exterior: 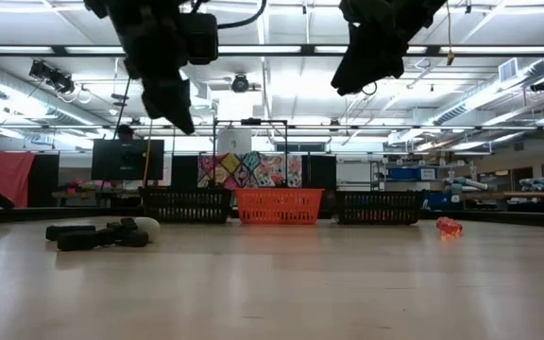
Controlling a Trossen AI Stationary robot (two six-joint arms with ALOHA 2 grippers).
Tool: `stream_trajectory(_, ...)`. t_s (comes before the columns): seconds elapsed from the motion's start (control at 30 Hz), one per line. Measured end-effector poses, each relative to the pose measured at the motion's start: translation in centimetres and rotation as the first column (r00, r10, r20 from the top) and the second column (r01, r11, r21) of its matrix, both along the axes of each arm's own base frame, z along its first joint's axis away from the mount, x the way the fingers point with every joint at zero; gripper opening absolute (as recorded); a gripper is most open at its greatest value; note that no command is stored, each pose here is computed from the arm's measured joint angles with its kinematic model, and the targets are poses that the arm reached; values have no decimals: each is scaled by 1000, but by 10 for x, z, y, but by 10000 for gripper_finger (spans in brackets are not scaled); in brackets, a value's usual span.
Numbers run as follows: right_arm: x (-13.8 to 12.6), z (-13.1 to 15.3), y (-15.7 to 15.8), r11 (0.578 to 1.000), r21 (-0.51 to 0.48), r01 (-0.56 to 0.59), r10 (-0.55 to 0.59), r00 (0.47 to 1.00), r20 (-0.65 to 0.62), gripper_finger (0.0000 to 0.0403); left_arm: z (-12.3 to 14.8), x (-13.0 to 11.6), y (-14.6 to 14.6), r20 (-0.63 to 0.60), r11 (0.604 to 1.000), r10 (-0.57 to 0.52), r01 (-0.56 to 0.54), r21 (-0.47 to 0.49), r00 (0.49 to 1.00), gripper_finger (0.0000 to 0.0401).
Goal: Sort Halloween decoration
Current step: Put the black skeleton toy into the orange bin
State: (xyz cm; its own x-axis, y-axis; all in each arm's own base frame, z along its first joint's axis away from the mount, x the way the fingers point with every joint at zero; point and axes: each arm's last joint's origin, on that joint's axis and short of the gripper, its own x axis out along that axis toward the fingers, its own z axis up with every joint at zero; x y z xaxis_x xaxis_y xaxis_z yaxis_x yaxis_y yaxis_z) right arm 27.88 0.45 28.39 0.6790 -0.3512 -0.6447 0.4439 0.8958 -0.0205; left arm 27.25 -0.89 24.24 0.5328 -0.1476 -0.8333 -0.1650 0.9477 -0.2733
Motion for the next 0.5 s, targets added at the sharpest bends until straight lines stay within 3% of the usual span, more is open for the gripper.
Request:
stream_trajectory(0.23,1,1,2,1000,1,-6,6,1000,17,165,-18,0,-53,-99,993,-120,118,-32,988,130)
stream_trajectory(0.5,2,2,2,1000,-3,-12,12,1000,25,165,-51,6,-91,-204,989,-150,142,-51,967,130)
